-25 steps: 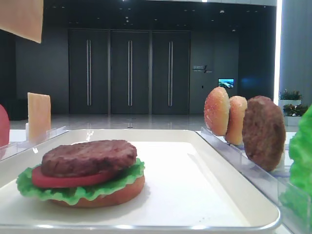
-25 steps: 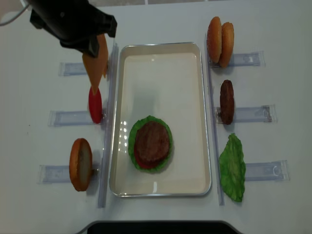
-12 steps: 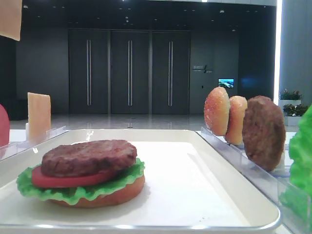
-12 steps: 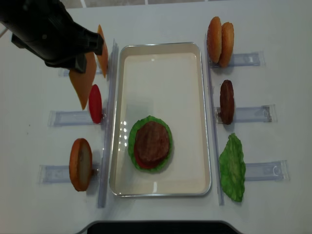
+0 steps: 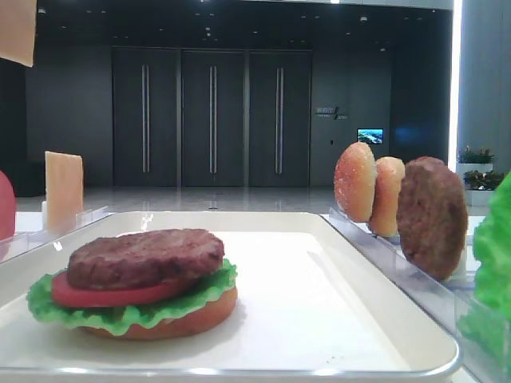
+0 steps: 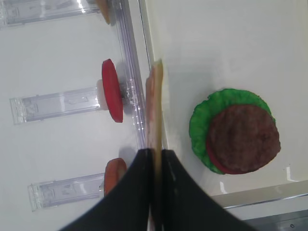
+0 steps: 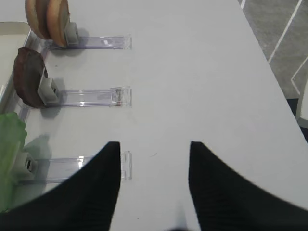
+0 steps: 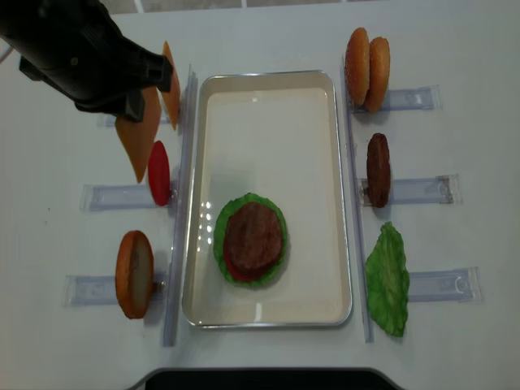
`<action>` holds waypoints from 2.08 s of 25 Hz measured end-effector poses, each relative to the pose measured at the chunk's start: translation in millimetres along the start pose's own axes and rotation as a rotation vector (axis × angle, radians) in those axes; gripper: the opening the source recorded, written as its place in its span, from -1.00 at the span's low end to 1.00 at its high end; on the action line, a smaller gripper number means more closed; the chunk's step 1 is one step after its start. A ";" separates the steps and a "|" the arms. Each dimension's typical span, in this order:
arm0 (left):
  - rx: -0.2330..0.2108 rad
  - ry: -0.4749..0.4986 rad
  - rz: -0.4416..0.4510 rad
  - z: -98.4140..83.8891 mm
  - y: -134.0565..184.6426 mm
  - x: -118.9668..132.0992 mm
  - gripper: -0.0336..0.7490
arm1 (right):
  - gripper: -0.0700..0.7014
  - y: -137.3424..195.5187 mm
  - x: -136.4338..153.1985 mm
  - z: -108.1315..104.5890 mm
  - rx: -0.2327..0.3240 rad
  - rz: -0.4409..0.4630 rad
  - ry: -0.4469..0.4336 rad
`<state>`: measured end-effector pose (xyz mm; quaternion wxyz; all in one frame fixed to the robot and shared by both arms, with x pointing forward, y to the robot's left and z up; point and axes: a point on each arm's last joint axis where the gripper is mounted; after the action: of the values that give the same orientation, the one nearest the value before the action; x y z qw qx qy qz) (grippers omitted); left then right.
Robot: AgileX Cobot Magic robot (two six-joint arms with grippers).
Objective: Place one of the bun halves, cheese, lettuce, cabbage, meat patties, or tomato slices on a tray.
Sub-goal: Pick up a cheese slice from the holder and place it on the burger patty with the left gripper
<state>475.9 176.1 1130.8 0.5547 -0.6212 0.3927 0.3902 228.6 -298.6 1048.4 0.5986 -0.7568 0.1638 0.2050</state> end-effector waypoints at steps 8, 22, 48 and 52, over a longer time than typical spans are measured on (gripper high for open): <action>0.004 -0.028 0.089 3.3 15.3 20.9 -0.85 | 0.01 0.0 0.0 0.0 0.000 0.000 0.000; -0.017 0.014 0.160 6.9 38.8 40.4 -0.85 | 0.01 0.0 0.0 0.0 0.000 0.000 0.000; -0.069 0.734 0.002 -1.3 87.8 60.6 -0.85 | 0.01 0.0 0.0 0.0 0.000 0.000 0.000; -0.163 0.814 -0.005 14.0 96.9 72.9 -0.85 | 0.01 0.0 0.0 0.0 0.000 0.000 0.000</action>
<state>414.2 178.7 1025.5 0.3040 -0.7674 0.5466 0.1412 228.6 -298.6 1048.4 0.5986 -0.7568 0.1638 0.2050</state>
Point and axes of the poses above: a point on each arm's last joint axis where the gripper is mounted, x pointing out along that axis toward the gripper, z along the wrist's bending axis when the last joint is at zero, y = z × x, and after that the axes turned 11 degrees about -x, right-handed
